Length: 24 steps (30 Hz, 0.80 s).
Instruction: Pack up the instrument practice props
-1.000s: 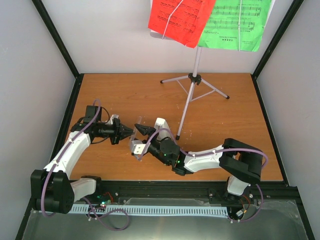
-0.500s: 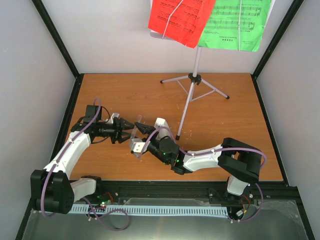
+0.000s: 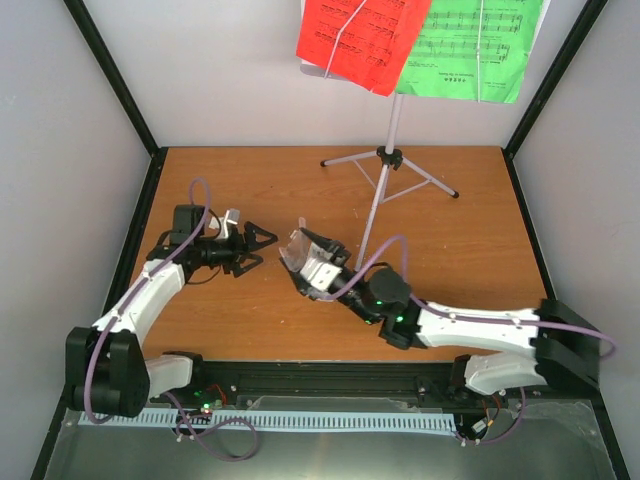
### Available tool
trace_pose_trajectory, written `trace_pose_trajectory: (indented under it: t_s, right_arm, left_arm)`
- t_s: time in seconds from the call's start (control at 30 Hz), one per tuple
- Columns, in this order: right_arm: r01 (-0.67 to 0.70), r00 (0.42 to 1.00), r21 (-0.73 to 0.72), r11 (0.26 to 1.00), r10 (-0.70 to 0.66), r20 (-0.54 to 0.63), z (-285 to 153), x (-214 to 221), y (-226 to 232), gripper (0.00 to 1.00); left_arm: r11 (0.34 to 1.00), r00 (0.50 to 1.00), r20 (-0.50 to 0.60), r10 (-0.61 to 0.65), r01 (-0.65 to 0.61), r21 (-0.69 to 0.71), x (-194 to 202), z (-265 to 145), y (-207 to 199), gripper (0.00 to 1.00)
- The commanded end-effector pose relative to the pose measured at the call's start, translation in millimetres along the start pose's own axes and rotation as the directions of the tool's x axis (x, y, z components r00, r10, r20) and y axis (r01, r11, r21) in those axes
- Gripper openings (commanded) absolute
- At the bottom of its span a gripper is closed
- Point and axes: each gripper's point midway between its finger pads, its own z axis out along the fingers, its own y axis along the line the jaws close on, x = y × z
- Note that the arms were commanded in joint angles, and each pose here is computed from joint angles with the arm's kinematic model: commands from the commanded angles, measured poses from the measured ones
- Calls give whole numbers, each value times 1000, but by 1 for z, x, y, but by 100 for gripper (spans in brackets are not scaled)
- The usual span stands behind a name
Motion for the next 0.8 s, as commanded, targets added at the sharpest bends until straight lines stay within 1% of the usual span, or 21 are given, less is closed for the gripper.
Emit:
trace_pose_trajectory:
  t_s: [0.0, 0.03, 0.13, 0.2, 0.27, 0.43, 0.5, 0.6, 0.7, 0.77]
  right_arm:
    - [-199, 977, -28, 980, 196, -84, -26, 8, -12, 63]
    - [-231, 967, -29, 973, 226, -121, -32, 13, -14, 62]
    - [-339, 923, 10, 941, 335, -191, -53, 21, -28, 63]
    - [-417, 878, 52, 907, 417, -236, -67, 31, -35, 63]
    - [-465, 835, 102, 880, 474, -279, -82, 44, -41, 63]
    - [-509, 722, 241, 826, 563, -402, -111, 95, -45, 63]
    - [-535, 665, 283, 796, 603, -441, -119, 115, -42, 63]
    - [-568, 583, 313, 761, 640, -500, -126, 141, -31, 63]
    - [-590, 531, 314, 744, 650, -543, -126, 155, -17, 63]
    - [-597, 503, 318, 737, 652, -567, -125, 163, -10, 63]
  left_arm:
    - [984, 985, 34, 172, -173, 38, -11, 19, 15, 99]
    - [981, 982, 34, 188, -189, 43, -12, 25, 18, 99]
    - [981, 981, -27, 194, -194, -1, -4, 48, 35, 98]
    - [976, 974, -65, 215, -217, -18, 3, 64, 37, 97]
    - [975, 973, -83, 217, -220, -22, 6, 74, 41, 95]
    - [971, 974, -68, 215, -221, -93, 1, 78, 59, 87]
    - [963, 975, -54, 216, -222, -154, -4, 78, 69, 83]
    - [946, 977, -31, 210, -211, -245, -10, 75, 86, 81]
    - [945, 979, -57, 194, -202, -257, -9, 80, 93, 77]
    - [944, 980, -99, 171, -192, -267, -1, 84, 100, 72]
